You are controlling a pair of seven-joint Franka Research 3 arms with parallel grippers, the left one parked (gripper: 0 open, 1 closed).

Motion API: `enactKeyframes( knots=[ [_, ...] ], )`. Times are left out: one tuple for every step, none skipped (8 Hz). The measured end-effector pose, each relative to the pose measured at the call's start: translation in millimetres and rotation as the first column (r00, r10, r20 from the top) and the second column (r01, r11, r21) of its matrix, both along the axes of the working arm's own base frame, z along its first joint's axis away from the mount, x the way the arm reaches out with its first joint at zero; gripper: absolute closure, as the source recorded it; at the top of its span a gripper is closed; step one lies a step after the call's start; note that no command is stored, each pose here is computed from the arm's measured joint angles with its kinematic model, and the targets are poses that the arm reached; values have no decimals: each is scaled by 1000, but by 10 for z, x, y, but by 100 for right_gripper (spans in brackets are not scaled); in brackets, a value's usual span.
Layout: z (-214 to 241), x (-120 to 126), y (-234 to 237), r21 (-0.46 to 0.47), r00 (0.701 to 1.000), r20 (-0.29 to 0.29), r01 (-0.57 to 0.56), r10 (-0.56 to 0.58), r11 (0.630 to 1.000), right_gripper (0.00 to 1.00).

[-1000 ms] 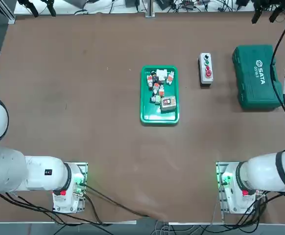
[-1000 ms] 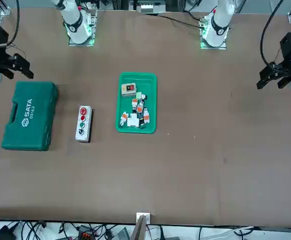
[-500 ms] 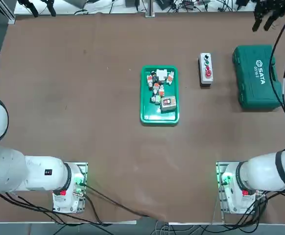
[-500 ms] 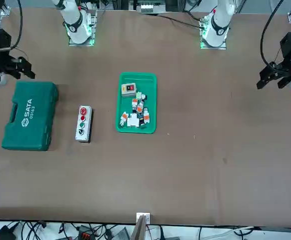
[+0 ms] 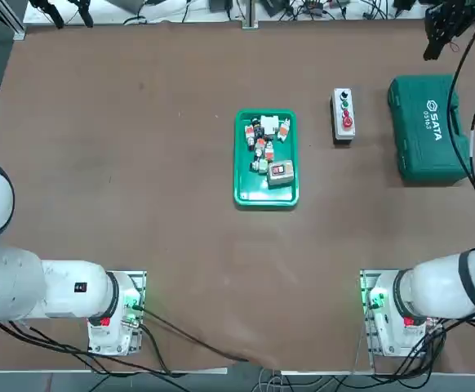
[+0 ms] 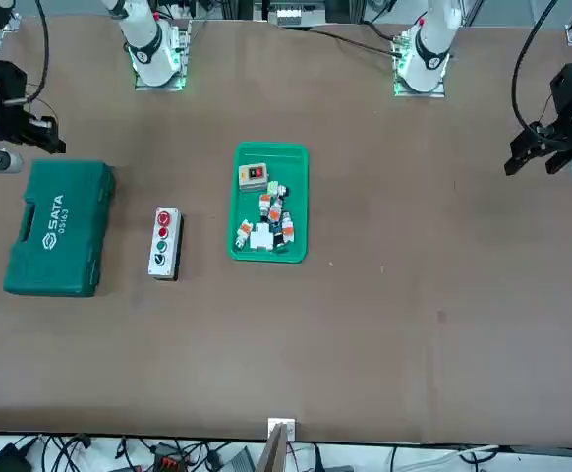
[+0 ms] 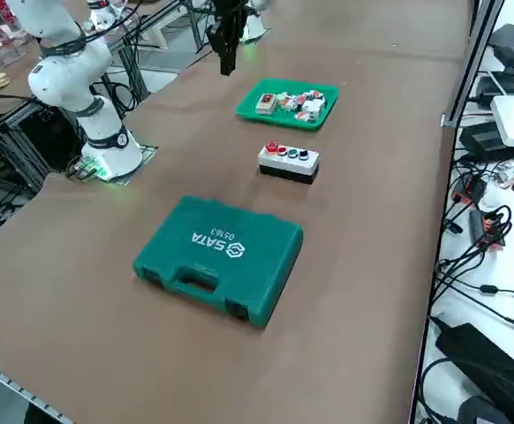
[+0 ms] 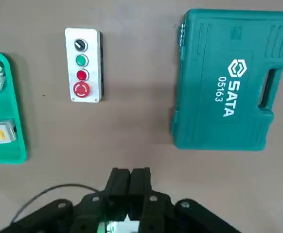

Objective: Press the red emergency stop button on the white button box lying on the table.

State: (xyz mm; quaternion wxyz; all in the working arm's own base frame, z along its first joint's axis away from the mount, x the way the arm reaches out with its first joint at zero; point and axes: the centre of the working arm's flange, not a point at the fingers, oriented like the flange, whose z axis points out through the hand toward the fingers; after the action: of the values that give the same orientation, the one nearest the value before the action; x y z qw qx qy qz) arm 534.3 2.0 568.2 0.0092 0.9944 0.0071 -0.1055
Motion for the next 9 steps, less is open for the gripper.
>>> enactKeyframes(
  knots=[
    [-82,-11,59,12,1000,-18,-1,1,1000,99],
    [-182,-22,152,32,999,-33,11,-10,999,99],
    [-313,-15,288,45,999,-32,35,-34,998,99],
    [-481,2,472,42,998,-14,63,-63,997,99],
    [-684,17,693,35,996,19,88,-88,996,99],
    [-932,31,896,36,992,67,109,-111,993,99],
    [-1238,15,1039,43,985,115,127,-131,991,99],
    [-1562,-36,1085,50,978,153,138,-144,989,99],
    [-1839,-97,1074,58,971,184,144,-152,988,99]
  ],
)
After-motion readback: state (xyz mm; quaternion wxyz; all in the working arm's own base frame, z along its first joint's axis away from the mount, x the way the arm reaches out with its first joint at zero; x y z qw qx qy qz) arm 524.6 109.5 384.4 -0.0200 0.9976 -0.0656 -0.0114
